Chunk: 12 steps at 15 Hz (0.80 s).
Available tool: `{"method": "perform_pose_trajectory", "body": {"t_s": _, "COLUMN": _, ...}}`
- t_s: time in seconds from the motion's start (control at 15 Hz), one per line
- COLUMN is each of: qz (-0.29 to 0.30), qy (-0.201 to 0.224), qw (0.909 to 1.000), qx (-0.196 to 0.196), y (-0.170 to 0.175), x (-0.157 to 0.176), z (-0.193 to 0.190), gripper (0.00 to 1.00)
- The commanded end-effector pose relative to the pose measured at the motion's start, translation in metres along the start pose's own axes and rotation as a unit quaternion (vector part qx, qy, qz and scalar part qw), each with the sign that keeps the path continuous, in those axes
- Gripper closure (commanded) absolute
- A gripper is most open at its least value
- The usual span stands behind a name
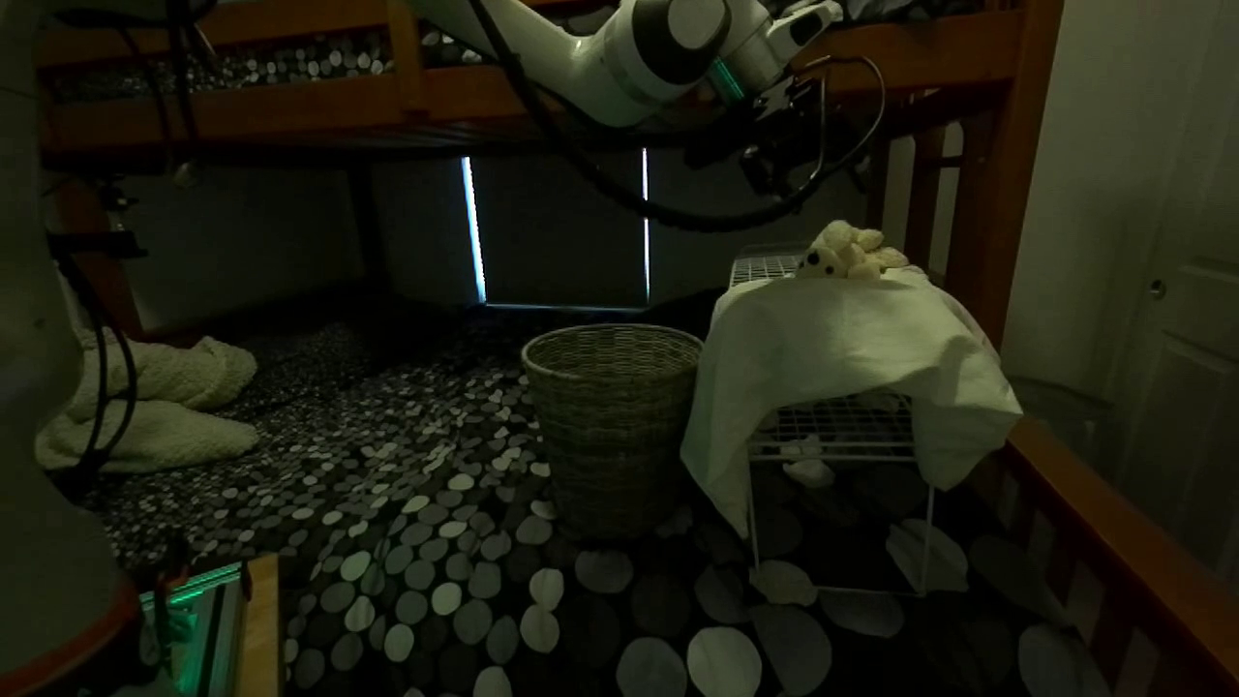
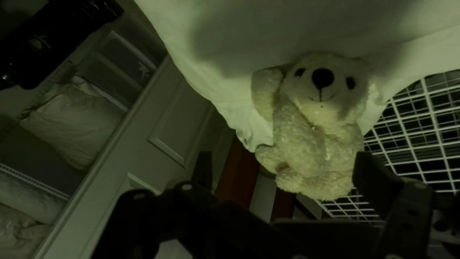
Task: Put the white fluffy toy in the basket
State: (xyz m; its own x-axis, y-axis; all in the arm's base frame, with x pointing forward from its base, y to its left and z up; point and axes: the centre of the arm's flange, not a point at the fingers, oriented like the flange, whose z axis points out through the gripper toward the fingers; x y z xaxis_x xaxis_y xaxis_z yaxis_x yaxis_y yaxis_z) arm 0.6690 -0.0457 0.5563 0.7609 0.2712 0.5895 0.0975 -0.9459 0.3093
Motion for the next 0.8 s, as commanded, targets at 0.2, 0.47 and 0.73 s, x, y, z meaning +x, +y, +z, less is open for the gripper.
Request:
{"method": "perform_pose_trajectory", "body": {"t_s": 0.2, "qz": -0.011, "qy": -0.017, "qw": 0.9998, "qx": 0.003, "y": -0.030, "x": 0.007, "z": 0.037, "gripper": 0.00}}
{"method": "perform_pose_trajectory", "body": {"t_s": 0.47, "qz": 0.015, "qy": -0.036, "qw": 0.9992, "qx": 0.006, "y": -0.030, "x": 0.006, "z": 0.064, "gripper": 0.00}}
{"method": "perform_pose_trajectory", "body": {"t_s": 0.73, "qz": 0.020, "qy": -0.057, "qw": 0.9981, "qx": 0.017, "y": -0.032, "x": 0.007, "z": 0.077, "gripper": 0.44}}
